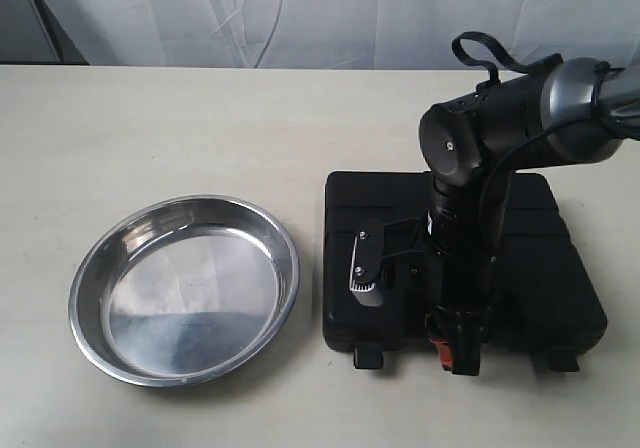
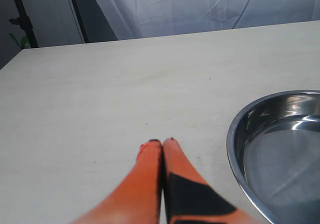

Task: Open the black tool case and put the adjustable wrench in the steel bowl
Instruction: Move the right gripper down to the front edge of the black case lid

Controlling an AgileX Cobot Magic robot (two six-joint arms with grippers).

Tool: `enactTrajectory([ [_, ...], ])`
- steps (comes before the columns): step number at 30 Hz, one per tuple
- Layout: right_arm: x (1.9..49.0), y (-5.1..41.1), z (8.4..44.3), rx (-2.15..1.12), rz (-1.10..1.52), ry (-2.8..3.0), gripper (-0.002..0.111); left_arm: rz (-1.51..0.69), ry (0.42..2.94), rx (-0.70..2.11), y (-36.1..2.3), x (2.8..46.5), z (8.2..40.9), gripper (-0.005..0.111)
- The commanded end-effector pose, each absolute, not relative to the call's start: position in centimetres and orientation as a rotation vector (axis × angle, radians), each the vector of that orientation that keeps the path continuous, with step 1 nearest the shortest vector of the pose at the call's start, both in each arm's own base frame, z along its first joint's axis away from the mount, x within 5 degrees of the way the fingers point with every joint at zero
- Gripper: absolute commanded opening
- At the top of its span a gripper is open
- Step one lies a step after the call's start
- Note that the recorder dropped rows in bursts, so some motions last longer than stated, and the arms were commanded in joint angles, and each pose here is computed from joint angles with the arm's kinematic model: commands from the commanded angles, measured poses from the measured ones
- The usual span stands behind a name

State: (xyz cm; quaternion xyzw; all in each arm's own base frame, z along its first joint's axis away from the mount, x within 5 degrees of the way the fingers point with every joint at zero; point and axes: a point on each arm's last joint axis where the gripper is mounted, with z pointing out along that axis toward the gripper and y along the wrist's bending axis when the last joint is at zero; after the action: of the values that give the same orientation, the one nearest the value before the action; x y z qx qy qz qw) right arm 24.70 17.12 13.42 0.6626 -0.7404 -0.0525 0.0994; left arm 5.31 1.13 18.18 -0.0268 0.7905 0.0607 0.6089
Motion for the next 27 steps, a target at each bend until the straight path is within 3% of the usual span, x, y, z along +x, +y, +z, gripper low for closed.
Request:
enactTrajectory([
  [1, 25.1, 17.2, 12.9, 1.994, -0.132, -2.205, 0.045, 0.142, 1.808, -0.061, 1.1, 5.3, 18.4, 0.000],
  [10, 24.9, 17.1, 12.9, 1.977, -0.137, -2.182, -0.001, 0.142, 1.808, -0.061, 1.1, 5.3, 18.4, 0.000],
  [27, 24.0, 16.6, 15.3, 1.966, -0.154, -2.167, -0.001, 0.142, 1.808, -0.061, 1.1, 5.3, 18.4, 0.000],
])
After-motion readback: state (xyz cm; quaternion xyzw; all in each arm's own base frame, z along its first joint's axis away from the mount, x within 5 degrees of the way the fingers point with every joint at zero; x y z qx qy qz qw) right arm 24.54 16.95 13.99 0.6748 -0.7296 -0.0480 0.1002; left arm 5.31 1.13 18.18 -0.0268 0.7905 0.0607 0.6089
